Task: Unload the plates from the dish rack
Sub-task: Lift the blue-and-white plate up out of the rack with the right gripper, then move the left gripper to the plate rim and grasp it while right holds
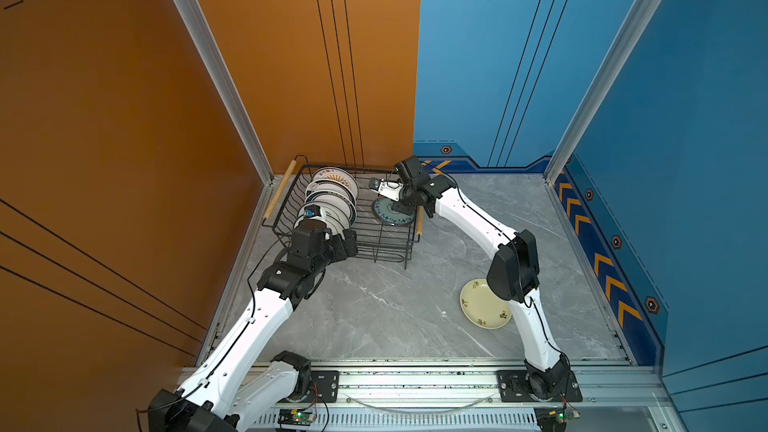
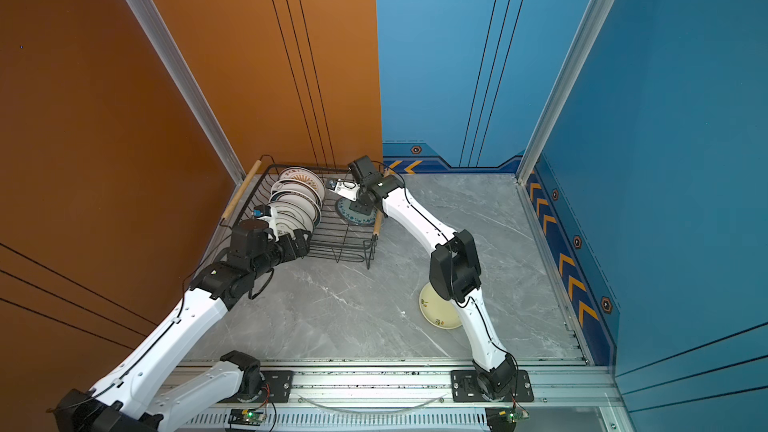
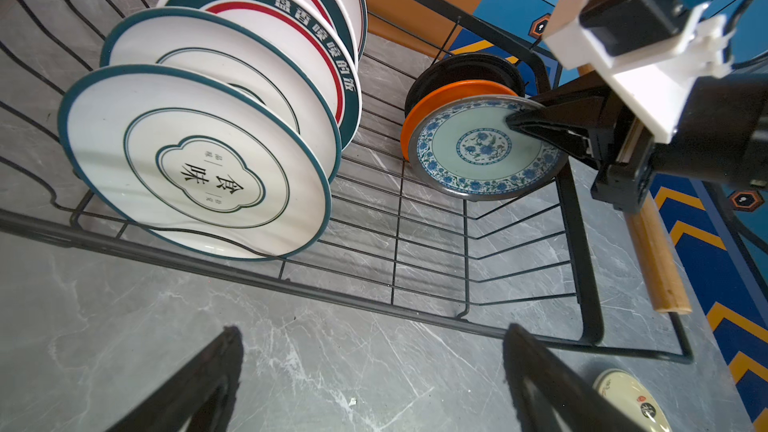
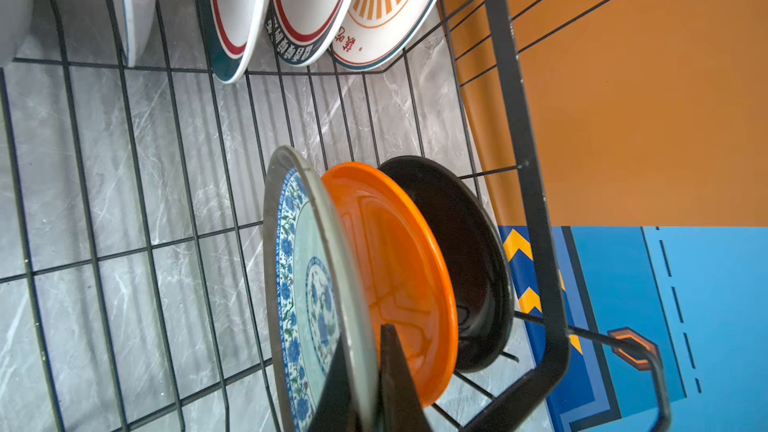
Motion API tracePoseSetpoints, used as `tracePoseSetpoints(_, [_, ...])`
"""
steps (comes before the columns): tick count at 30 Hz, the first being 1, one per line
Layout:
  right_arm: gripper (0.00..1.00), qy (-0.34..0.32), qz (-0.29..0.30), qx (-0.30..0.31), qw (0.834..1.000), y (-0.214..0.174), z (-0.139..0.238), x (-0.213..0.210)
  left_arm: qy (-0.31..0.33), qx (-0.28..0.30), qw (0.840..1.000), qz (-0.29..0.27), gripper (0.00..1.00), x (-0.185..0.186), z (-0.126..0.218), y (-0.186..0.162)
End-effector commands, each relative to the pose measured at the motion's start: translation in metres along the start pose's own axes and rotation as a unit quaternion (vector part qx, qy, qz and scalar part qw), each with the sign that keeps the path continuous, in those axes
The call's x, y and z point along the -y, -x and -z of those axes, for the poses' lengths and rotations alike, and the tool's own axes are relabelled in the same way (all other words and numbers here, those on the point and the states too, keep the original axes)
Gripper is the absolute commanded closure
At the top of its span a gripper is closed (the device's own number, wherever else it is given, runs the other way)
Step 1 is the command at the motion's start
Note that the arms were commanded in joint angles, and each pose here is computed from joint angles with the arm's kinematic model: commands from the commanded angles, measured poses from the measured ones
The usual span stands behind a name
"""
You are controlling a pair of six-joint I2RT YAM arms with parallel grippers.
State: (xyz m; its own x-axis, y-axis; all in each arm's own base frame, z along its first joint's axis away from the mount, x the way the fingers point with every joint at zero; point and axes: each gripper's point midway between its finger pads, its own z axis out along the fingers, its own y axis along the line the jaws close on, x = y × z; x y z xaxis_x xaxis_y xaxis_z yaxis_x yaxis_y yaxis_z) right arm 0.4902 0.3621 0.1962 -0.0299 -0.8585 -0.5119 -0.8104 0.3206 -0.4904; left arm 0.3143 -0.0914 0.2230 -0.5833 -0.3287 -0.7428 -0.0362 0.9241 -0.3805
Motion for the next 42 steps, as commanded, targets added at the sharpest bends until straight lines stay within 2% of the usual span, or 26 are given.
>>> tracePoseSetpoints(1, [1.0,-0.028,-0.027,0.067,0.997,0.038,0.05,0.025,0.0,0.016,1.0,-0.005,0.02,0.001,0.01,0.008])
tracePoseSetpoints(13, [1.0,-0.019,-0.082,0.128,0.988,0.056,0.096,0.041,-0.013,0.022,1.0,-0.002,0.02,0.005,0.016,0.01])
tracePoseSetpoints(16, [1.0,-0.014,-0.122,0.142,0.982,0.056,0.101,0.049,-0.019,0.02,1.0,-0.001,0.02,0.007,0.015,0.01])
tracePoseSetpoints(17, [1.0,-0.019,-0.144,0.161,0.976,0.061,0.121,0.059,-0.023,0.02,1.0,-0.001,0.02,0.008,0.015,0.01])
tracePoseSetpoints(19, [1.0,-0.005,-0.195,0.189,0.962,0.064,0.134,0.069,-0.031,0.02,0.999,0.001,0.02,0.011,0.015,0.009])
tracePoseSetpoints(25, [1.0,0.015,-0.346,0.242,0.906,0.062,0.17,0.093,-0.067,0.016,0.998,0.006,0.02,0.027,0.016,0.012])
tracePoseSetpoints(27, [1.0,0.012,-0.403,0.25,0.88,0.055,0.178,0.102,-0.075,0.016,0.997,0.003,0.02,0.033,0.017,0.015])
tracePoseSetpoints(30, [1.0,0.029,-0.518,0.261,0.814,0.035,0.189,0.115,-0.098,0.015,0.995,-0.001,0.02,0.046,0.019,0.022])
tracePoseSetpoints(32, [1.0,0.052,-0.583,0.272,0.764,0.02,0.19,0.116,-0.119,0.013,0.993,-0.001,0.02,0.056,0.02,0.025])
tracePoseSetpoints(35, [1.0,0.083,-0.64,0.275,0.713,0.001,0.179,0.101,-0.153,0.01,0.988,0.003,0.02,0.072,0.019,0.029])
tracePoseSetpoints(39, [1.0,0.094,-0.666,0.268,0.69,-0.018,0.17,0.078,-0.194,0.002,0.981,0.009,0.02,0.091,0.015,0.034])
tracePoseSetpoints(42, [1.0,0.123,-0.683,0.287,0.661,-0.027,0.167,0.062,-0.205,0.007,0.979,0.008,0.02,0.098,0.007,0.04])
